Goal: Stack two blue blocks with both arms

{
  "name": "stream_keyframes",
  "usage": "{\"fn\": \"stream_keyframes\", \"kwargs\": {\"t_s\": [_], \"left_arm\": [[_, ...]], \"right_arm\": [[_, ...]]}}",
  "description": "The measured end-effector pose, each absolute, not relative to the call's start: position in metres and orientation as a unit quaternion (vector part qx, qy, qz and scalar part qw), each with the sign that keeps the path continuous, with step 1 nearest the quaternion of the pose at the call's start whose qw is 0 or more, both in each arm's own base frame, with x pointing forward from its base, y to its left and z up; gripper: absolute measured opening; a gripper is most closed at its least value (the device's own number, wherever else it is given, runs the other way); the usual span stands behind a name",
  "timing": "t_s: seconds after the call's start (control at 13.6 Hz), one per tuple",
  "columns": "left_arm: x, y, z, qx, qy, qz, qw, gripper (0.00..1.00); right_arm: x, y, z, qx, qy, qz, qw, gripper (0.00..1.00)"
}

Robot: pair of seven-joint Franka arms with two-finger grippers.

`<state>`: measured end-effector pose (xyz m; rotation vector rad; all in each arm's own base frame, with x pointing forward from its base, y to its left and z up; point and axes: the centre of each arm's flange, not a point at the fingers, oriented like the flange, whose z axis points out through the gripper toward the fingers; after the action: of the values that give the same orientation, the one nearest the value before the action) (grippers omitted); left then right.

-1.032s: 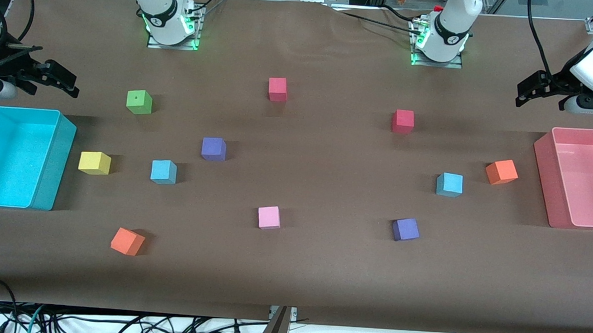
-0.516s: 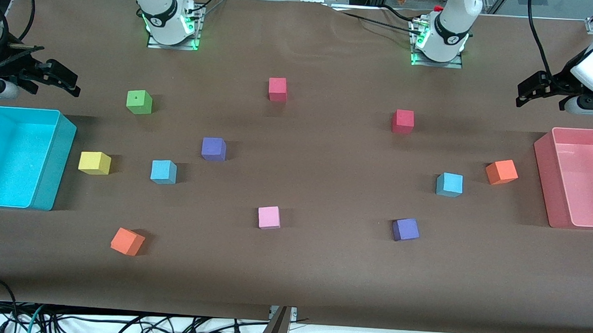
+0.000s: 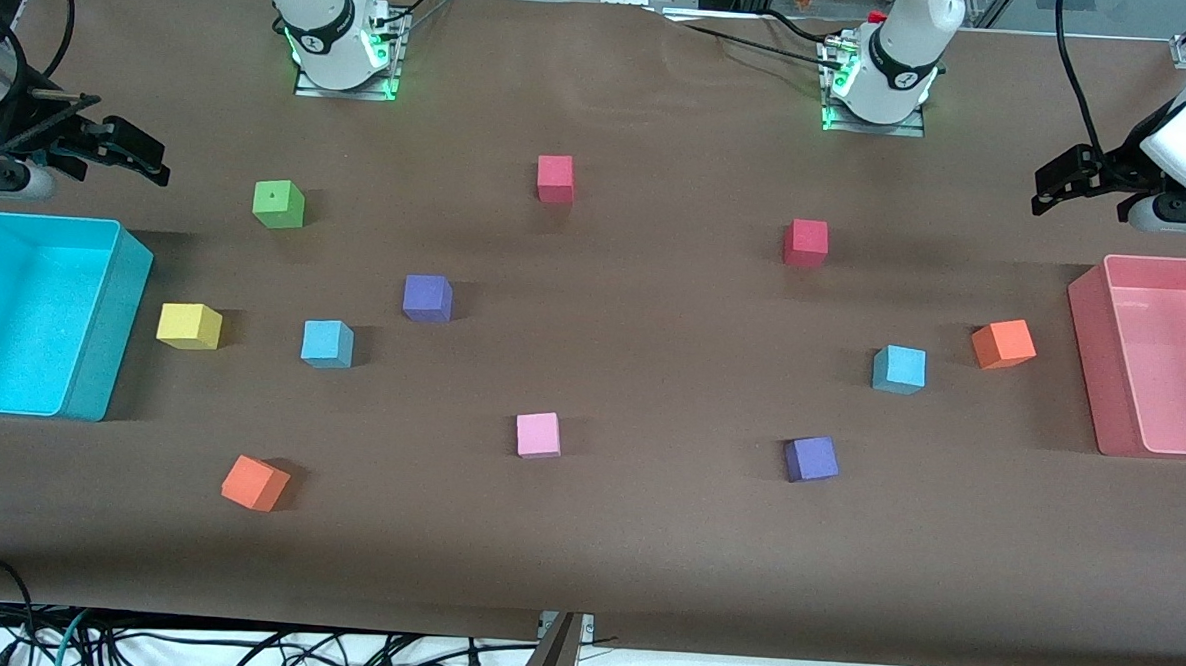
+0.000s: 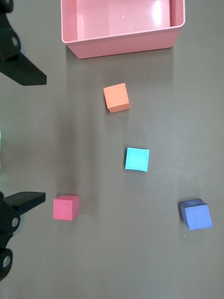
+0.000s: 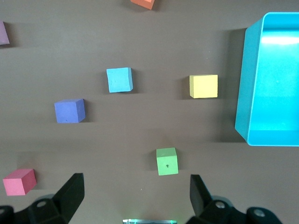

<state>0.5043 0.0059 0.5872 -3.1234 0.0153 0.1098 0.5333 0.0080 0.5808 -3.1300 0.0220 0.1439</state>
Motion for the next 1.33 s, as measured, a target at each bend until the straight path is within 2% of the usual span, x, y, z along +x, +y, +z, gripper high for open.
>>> {"fn": "stream_keyframes", "kwargs": {"t_s": [1.33], "left_arm": [[0.505, 0.008, 0.585, -0.999, 0.003, 0.038, 0.008, 1.00]], "right_arm": [[0.541, 0.008, 0.563, -0.998, 0.007, 0.062, 0.004, 1.00]]}}
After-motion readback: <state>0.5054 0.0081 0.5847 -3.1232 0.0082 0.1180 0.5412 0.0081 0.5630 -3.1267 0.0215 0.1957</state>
